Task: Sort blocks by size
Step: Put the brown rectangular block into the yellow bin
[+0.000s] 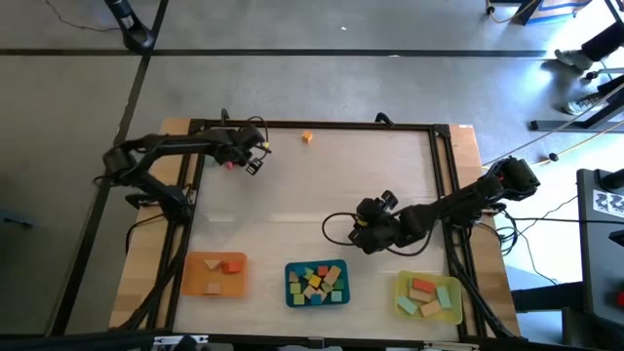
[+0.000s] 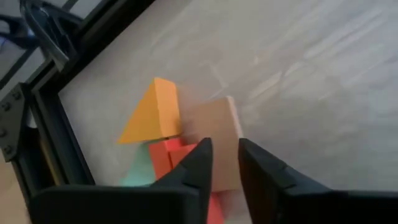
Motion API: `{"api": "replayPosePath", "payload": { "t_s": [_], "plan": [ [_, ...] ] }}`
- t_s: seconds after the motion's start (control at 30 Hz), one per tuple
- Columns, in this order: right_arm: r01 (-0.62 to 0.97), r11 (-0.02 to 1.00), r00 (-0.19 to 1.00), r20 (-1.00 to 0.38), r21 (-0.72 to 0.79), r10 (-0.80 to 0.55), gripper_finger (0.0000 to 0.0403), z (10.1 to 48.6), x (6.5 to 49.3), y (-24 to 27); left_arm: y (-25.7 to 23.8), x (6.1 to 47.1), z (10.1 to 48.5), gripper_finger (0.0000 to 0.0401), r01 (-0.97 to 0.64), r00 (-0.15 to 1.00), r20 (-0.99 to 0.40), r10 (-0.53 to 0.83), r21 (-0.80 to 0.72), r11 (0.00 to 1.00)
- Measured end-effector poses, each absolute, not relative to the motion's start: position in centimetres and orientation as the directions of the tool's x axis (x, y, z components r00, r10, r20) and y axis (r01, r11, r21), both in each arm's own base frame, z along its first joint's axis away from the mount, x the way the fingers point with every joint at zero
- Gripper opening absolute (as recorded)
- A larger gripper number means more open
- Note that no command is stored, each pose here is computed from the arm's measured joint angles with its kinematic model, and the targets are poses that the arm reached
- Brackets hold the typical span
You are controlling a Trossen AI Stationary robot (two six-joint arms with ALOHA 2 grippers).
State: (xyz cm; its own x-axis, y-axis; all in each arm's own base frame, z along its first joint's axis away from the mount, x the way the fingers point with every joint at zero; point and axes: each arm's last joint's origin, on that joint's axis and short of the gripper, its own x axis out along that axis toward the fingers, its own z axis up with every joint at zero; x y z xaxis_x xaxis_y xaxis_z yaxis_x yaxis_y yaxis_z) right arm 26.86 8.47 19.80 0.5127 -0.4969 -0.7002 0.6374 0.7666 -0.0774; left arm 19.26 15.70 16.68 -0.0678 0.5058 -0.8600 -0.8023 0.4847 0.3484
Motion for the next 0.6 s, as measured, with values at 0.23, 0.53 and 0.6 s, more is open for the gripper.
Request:
{"api": "replayPosePath", "payload": {
  "t_s": [0.23, 0.53, 0.6],
  "plan": [
    [0.638, 0.767, 0.517, -0.698, -0.072, -0.495, 0.0214, 19.8, 26.9, 8.5, 16.6, 19.3, 14.7, 0.0013, -0.784, -0.137, -0.870, 0.474, 0.388, 0.485],
    [0.638, 0.767, 0.517, -0.698, -0.072, -0.495, 0.0214, 19.8, 26.9, 8.5, 14.9, 20.9, 14.7, 0.0003, -0.719, -0.054, -0.889, 0.454, 0.350, 0.600],
    [0.638, 0.767, 0.517, -0.697, -0.073, -0.496, 0.0214, 19.8, 26.9, 8.5, 13.8, 21.5, 14.9, 0.0003, -0.693, -0.017, -0.893, 0.450, 0.335, 0.639]
  ]
}}
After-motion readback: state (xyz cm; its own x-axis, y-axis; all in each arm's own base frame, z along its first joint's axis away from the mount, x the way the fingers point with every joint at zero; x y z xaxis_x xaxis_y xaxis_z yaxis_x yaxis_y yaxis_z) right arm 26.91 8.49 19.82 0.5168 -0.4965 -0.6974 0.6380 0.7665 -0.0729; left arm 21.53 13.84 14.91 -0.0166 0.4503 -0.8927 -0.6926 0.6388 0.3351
